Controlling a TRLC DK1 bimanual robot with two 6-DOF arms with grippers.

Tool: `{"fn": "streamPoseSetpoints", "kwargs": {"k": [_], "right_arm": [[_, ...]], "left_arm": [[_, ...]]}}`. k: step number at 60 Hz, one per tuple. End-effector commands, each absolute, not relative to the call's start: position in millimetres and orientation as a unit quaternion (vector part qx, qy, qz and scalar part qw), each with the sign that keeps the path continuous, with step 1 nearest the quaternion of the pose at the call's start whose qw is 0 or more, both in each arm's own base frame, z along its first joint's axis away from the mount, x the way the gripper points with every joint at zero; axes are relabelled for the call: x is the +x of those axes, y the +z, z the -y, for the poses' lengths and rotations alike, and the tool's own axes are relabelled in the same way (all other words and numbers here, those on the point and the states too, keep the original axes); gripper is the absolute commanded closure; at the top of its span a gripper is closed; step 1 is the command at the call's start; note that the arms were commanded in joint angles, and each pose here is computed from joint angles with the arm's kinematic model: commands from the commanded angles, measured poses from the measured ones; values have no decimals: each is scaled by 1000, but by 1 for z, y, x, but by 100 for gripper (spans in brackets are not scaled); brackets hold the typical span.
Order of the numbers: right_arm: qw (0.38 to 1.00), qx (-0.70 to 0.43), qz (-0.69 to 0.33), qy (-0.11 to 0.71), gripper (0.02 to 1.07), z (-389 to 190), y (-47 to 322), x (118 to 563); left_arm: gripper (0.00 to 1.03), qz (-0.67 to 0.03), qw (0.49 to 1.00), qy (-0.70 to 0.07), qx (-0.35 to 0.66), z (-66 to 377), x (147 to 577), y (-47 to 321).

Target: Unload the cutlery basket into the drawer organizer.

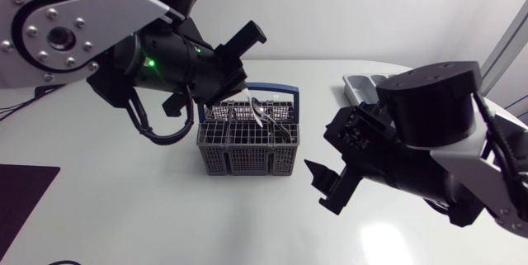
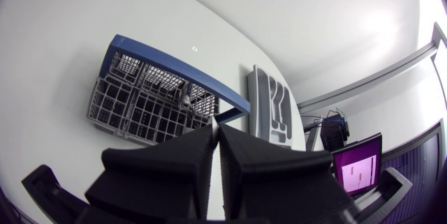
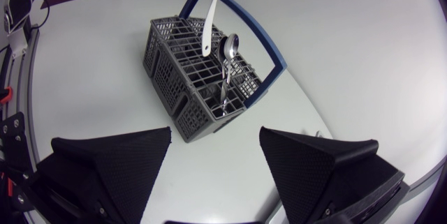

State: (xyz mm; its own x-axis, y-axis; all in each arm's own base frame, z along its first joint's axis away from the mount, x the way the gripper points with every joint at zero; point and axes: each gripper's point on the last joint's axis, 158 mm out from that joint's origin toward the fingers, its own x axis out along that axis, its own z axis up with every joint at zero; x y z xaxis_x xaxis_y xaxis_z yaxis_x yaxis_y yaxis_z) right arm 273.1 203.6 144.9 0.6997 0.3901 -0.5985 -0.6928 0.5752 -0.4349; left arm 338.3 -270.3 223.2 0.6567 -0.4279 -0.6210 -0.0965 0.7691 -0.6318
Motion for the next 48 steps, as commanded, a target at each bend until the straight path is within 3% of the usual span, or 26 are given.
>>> {"fn": "streamPoseSetpoints", "kwargs": {"k": [1,33,40,48], "right_arm": [[868,-310,-219,321,15,-211,159,272],[862,-219,-237,392,17,-251,178,285],[863,-210,-238,392,32,-253,177,295],[862,-205,-231,401,40,-263,181,298]], "left_arm": [[97,-407,841,-96,-342,273,333,221],[97,-462,776,-78,-423,296,314,226],[98,-463,768,-72,-437,298,314,227],[98,-465,762,-69,-445,302,317,228]]}}
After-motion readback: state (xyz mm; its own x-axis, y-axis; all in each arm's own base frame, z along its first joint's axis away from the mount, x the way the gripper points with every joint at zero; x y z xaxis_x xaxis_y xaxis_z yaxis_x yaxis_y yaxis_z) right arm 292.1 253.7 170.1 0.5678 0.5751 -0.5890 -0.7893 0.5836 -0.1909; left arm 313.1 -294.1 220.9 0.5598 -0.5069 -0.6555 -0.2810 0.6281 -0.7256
